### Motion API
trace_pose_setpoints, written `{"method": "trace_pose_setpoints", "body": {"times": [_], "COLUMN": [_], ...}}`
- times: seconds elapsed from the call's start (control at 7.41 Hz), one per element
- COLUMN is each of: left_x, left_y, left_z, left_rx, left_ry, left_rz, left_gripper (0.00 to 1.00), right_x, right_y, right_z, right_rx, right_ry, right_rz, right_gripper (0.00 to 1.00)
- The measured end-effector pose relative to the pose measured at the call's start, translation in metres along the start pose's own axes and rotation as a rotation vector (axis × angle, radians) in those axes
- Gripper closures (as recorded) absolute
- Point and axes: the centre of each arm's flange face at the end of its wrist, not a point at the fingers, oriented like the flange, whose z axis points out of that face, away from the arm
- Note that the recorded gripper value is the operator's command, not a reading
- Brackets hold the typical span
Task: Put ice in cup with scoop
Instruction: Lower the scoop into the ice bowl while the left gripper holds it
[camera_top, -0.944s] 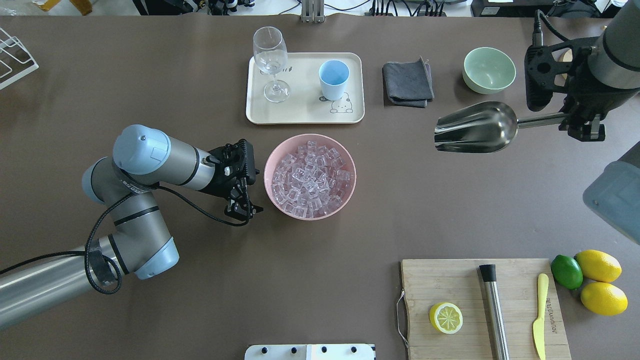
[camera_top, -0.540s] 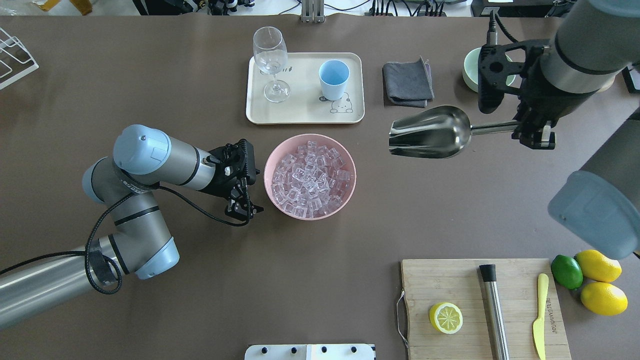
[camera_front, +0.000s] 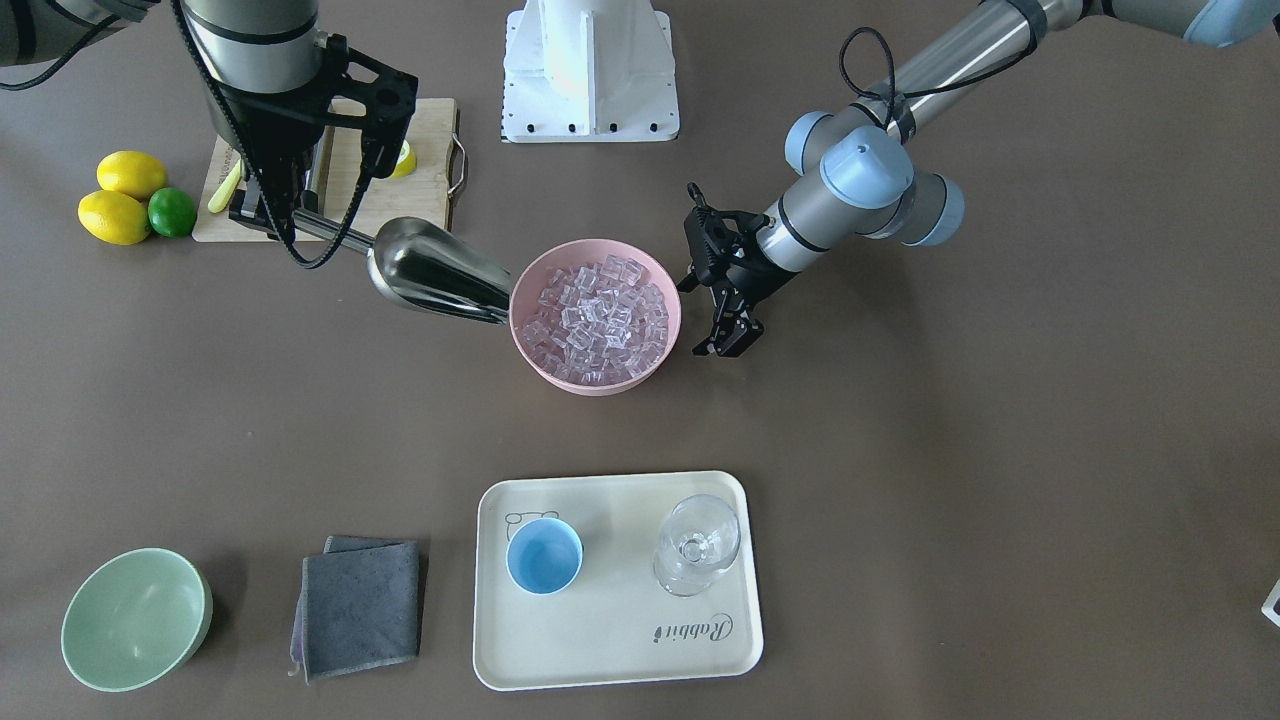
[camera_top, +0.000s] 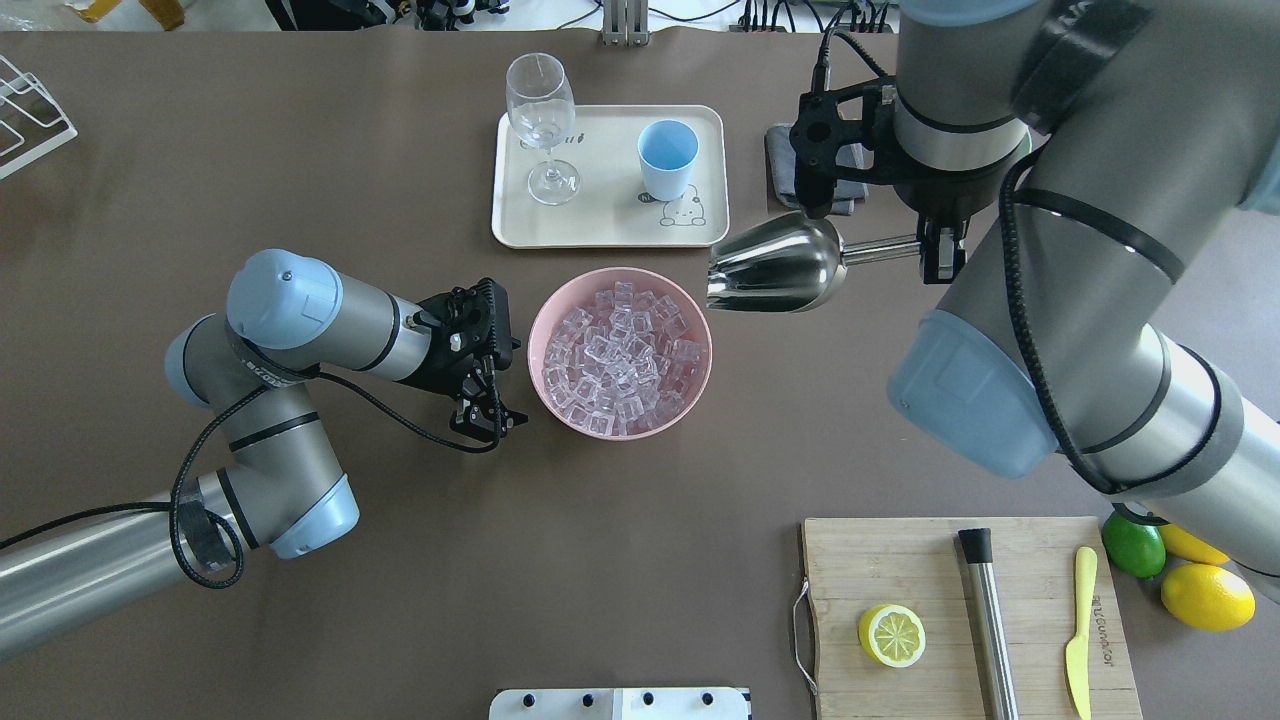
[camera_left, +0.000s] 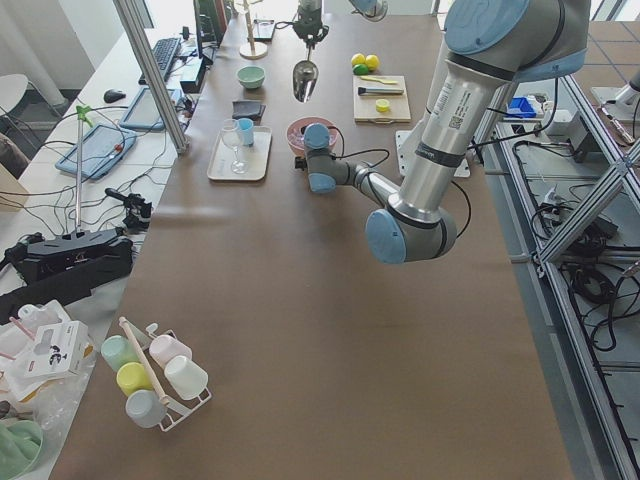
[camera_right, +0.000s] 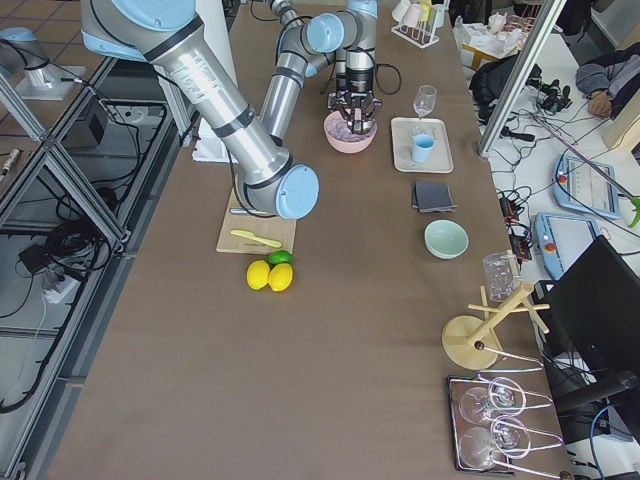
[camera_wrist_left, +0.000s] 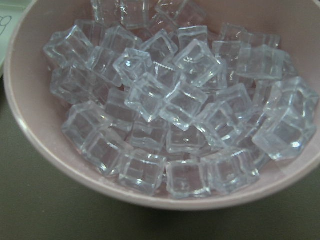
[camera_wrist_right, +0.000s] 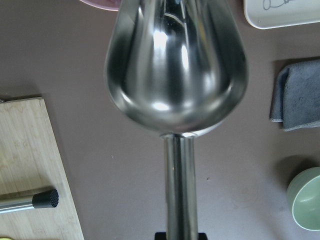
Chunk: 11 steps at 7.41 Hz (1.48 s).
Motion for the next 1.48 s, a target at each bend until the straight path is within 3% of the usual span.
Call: {"method": "trace_pose_setpoints", "body": {"times": [0.67,1.48], "left_x": [0.0,0.001], "left_y": [0.0,0.001], "left_z": [0.0,-0.001], "left_rx": [0.003,0.006], "left_ry": [0.0,-0.001], "left_rz": [0.034,0.037], "left_gripper": [0.01,0.01], "right_x": [-0.012,-0.038], "right_y": [-0.073,-0.108], "right_z": [0.016,0.036], "right_rx": [-0.144,-0.239], "right_ry": [-0.001,0.03], "right_rz": [-0.012,-0.084], "right_gripper": [1.0,1.0]}}
